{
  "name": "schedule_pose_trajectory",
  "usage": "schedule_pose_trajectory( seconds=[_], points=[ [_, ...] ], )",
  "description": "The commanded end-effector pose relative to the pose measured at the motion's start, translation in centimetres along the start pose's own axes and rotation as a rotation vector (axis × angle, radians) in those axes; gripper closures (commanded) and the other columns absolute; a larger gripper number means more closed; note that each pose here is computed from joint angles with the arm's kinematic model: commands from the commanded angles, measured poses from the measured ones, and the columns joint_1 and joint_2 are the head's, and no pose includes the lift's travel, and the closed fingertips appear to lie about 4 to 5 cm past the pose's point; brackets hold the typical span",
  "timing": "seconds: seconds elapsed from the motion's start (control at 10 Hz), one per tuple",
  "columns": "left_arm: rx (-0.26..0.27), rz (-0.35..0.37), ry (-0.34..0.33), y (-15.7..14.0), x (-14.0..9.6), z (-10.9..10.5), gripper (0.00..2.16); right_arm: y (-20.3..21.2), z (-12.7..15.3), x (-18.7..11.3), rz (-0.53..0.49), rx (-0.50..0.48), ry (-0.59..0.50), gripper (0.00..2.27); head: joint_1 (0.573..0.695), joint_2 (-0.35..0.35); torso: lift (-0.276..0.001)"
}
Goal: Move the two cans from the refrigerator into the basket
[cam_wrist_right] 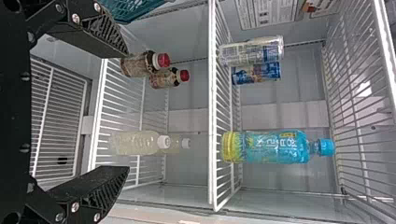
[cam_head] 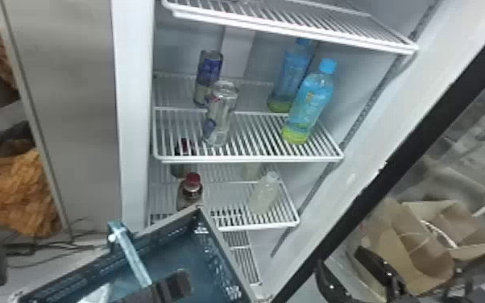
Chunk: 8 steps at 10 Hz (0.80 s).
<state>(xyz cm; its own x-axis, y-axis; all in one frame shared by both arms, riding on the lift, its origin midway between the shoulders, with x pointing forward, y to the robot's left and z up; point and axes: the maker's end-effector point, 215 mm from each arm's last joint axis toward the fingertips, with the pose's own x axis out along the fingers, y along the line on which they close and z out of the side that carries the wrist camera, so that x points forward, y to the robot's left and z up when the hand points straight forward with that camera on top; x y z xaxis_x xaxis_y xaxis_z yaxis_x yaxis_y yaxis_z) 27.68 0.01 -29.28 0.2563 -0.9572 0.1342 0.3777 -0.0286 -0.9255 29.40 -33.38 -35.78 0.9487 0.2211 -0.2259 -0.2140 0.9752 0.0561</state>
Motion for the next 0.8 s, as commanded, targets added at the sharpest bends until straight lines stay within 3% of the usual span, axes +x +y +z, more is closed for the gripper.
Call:
schedule_pose_trajectory(
  seconds=[0.0,0.7],
  points=[
    [0.019,0.013,0.005,0.2,-0.2,0.5,1.2,0.0,0.1,0.1,0.0,-0.002,-0.004,0.19,0.695,-0.35,-0.035],
    [0.01,0.005,-0.001,0.0,-0.1,0.4,1.2,0.7,1.8,1.2,0.016,-0.017,-0.051,0.18,0.695,-0.35,-0.035]
  ],
)
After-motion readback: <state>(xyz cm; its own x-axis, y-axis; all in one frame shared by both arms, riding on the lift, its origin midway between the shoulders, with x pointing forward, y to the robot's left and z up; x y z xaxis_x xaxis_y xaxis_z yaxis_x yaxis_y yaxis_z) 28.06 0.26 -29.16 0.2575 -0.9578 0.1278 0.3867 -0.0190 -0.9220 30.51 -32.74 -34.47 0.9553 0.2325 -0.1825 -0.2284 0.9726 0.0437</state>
